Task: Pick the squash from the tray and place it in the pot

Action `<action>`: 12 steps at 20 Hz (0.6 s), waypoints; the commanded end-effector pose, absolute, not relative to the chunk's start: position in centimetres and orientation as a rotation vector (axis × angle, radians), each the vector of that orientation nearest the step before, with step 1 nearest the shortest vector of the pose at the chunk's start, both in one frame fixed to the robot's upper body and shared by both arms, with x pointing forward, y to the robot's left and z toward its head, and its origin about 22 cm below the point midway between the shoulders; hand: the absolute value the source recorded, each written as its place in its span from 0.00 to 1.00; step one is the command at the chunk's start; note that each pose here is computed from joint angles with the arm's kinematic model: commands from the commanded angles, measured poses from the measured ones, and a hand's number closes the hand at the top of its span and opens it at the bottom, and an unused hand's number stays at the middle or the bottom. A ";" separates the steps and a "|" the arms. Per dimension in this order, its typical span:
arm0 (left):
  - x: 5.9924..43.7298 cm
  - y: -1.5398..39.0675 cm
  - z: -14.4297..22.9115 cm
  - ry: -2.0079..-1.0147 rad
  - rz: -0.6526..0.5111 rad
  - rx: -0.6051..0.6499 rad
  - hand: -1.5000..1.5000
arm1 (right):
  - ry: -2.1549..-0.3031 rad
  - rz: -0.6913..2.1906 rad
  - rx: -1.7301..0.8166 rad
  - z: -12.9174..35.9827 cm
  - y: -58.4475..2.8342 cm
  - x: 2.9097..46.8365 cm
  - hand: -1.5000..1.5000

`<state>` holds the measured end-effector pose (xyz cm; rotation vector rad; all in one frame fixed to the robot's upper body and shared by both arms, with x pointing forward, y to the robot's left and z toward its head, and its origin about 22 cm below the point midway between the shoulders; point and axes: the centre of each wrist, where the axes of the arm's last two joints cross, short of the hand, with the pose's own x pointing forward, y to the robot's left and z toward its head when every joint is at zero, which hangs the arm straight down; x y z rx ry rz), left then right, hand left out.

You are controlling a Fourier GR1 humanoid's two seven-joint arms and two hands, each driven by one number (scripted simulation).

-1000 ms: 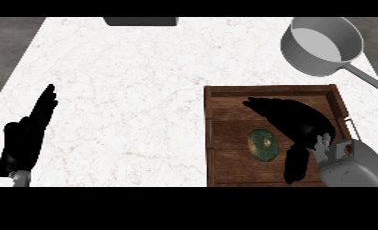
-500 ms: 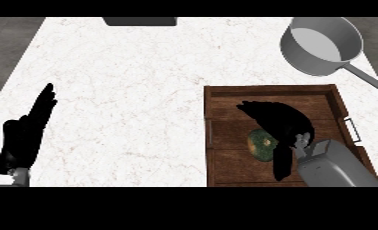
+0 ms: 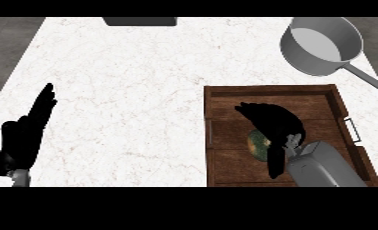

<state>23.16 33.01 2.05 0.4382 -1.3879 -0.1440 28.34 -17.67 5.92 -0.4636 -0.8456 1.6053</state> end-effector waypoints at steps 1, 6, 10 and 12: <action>22.7 32.3 2.0 -1.391 -0.135 0.431 0.50 | -0.838 1.602 -0.463 4.1 -17.2 28.6 0.00; 23.2 32.3 1.1 -1.380 -0.152 0.439 0.50 | -0.796 1.684 -0.433 2.0 -18.2 27.2 1.00; 22.1 33.3 2.1 -1.385 -0.161 0.450 0.50 | -0.894 1.709 -0.440 2.9 -18.1 28.8 1.00; 24.3 33.0 0.7 -1.385 -0.137 0.438 0.50 | -0.896 1.699 -0.438 3.5 -17.9 29.4 1.00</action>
